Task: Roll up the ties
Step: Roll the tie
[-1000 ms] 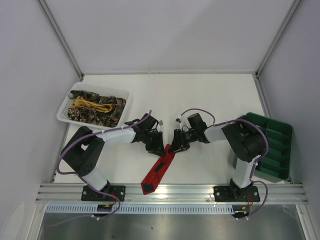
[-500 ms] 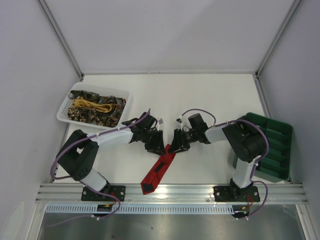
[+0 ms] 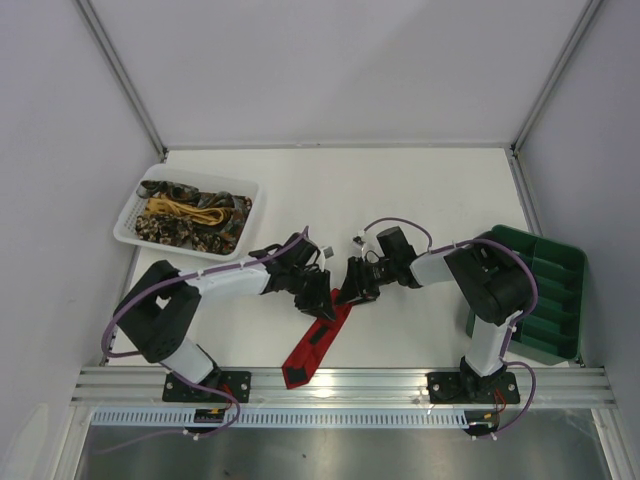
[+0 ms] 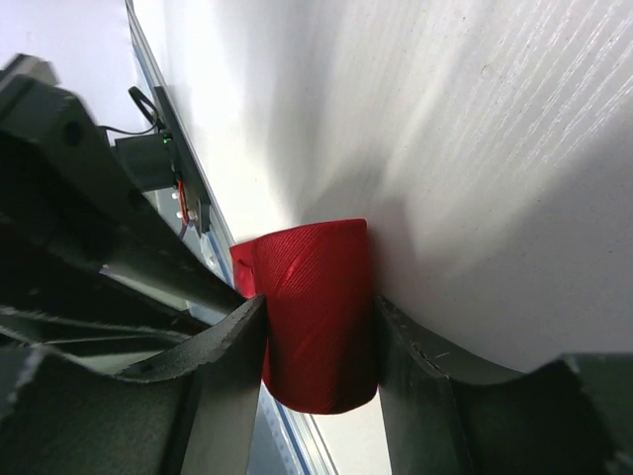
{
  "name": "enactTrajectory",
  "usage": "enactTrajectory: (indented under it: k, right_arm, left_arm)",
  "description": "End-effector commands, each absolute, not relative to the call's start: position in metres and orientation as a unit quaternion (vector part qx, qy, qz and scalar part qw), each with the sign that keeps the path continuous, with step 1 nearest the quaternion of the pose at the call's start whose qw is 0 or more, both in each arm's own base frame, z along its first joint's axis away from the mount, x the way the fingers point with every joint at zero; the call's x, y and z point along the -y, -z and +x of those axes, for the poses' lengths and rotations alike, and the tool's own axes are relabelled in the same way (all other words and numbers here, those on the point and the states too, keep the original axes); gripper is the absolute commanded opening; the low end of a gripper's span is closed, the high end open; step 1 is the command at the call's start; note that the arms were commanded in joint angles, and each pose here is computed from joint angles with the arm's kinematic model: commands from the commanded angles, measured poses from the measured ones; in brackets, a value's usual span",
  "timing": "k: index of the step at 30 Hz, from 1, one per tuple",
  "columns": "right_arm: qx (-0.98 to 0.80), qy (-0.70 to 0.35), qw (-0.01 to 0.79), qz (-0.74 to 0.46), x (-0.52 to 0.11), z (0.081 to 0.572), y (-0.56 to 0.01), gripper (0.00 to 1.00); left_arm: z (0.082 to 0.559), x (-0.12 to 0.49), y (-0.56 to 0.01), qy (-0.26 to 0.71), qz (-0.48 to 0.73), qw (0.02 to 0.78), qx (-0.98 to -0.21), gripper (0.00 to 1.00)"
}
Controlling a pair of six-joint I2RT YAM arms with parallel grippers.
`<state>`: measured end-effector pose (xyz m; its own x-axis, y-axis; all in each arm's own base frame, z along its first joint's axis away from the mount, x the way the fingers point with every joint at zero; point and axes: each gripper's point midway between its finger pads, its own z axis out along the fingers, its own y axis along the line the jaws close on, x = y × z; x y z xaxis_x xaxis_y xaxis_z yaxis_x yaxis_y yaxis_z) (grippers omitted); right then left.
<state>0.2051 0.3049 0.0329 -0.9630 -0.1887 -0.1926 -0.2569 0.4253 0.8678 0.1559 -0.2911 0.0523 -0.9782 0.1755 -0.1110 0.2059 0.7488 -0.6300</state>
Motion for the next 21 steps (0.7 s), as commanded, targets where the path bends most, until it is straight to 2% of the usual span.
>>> enactTrajectory:
  k: [1, 21]
  right_arm:
    - [-0.840, -0.522, 0.047, -0.136, -0.305, 0.209, -0.035, 0.52]
    - [-0.835, -0.531, 0.035, -0.141, -0.303, 0.199, -0.034, 0.53]
  left_arm:
    - [0.152, 0.294, -0.046, 0.346, 0.095, 0.011, -0.933, 0.24]
    - [0.156, 0.293, -0.018, 0.331, 0.098, 0.006, -0.939, 0.23]
